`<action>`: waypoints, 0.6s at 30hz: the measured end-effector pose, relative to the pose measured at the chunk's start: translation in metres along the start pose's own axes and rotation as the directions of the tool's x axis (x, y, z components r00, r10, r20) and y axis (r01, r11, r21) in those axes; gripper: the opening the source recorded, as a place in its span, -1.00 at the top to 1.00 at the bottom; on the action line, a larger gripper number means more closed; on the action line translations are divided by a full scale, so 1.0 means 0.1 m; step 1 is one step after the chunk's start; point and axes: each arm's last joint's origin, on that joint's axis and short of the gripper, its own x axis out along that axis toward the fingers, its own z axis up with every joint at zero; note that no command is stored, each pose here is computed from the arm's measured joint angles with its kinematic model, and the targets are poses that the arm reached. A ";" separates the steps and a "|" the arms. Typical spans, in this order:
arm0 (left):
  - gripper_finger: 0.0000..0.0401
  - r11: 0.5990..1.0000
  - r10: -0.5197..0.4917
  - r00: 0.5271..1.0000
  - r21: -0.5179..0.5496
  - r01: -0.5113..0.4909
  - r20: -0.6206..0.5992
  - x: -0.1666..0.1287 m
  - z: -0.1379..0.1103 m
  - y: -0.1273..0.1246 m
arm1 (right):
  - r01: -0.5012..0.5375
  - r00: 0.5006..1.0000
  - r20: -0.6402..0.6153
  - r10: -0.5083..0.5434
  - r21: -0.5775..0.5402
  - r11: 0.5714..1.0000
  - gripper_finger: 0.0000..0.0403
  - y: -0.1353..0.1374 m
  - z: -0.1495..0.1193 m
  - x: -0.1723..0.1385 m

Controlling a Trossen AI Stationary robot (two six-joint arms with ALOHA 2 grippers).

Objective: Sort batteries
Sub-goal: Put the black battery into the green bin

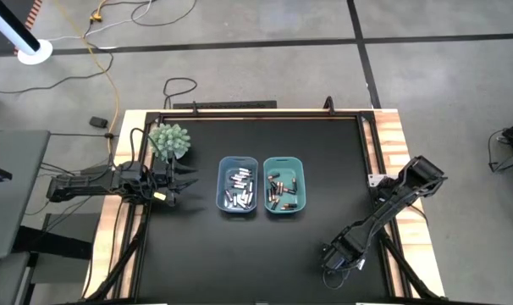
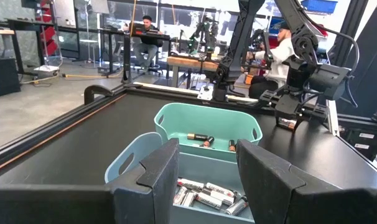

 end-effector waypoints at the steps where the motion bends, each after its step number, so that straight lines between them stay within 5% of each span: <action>1: 0.21 1.000 0.000 1.000 0.000 0.000 0.000 0.00 0.00 0.00 | 0.000 1.000 0.000 0.000 0.000 1.000 -0.17 0.00 0.00 0.00; 18: 0.21 1.000 0.000 1.000 0.000 0.000 0.000 0.00 0.00 0.00 | -0.041 0.988 0.154 0.015 0.169 0.985 -0.16 -0.11 -0.03 -0.37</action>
